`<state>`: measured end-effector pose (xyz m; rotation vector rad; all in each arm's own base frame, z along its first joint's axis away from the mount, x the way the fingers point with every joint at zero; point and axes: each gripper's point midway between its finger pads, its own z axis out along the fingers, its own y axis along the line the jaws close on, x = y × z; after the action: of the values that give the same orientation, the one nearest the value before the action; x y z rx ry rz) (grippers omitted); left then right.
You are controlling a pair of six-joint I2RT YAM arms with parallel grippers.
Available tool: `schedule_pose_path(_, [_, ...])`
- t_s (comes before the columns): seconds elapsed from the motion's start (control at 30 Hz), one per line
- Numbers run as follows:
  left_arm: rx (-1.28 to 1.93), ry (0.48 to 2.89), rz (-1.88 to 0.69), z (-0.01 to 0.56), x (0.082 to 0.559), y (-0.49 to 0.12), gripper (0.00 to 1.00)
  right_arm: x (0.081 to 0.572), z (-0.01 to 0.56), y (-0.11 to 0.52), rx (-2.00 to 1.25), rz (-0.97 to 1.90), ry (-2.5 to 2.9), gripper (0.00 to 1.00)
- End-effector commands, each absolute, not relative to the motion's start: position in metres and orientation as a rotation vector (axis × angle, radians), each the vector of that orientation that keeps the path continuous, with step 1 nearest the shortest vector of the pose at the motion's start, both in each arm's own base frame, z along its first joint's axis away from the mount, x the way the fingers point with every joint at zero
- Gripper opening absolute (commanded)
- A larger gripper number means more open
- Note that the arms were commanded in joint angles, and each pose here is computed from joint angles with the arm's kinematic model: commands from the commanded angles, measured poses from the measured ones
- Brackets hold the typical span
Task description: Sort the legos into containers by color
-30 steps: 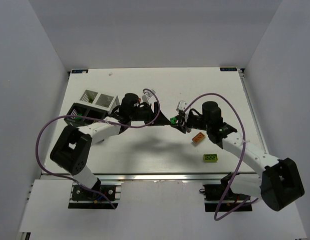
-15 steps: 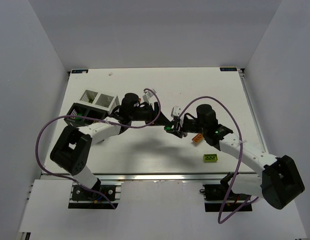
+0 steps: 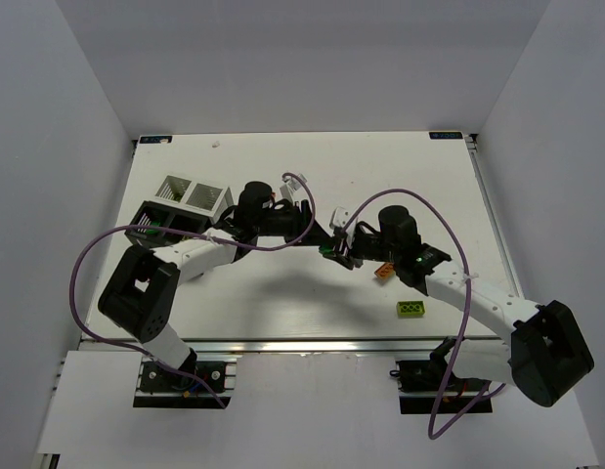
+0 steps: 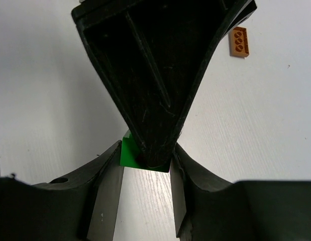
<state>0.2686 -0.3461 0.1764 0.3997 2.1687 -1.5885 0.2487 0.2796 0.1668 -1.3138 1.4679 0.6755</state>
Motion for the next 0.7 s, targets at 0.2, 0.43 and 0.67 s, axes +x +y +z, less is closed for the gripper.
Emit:
schedule_pose_path(0.2, [0.494, 2.153, -1.601, 0.1887, 0.2605, -0.3545, 0.6, 0.2772, 0.1936, 0.279, -1.194, 0.555, 1.42, 0.0])
schedule_pose_path(0.43, [0.502, 2.16, -1.598, 0.1865, 0.2603, -0.3545, 0.52, 0.2728, 0.1908, 0.2819, -1.212, 0.586, 1.42, 0.0])
schedule_pose_path(0.67, [0.522, 2.164, -1.603, 0.1875, 0.2587, -0.3547, 0.1, 0.2741, 0.1908, 0.2821, -1.213, 0.586, 1.426, 0.12])
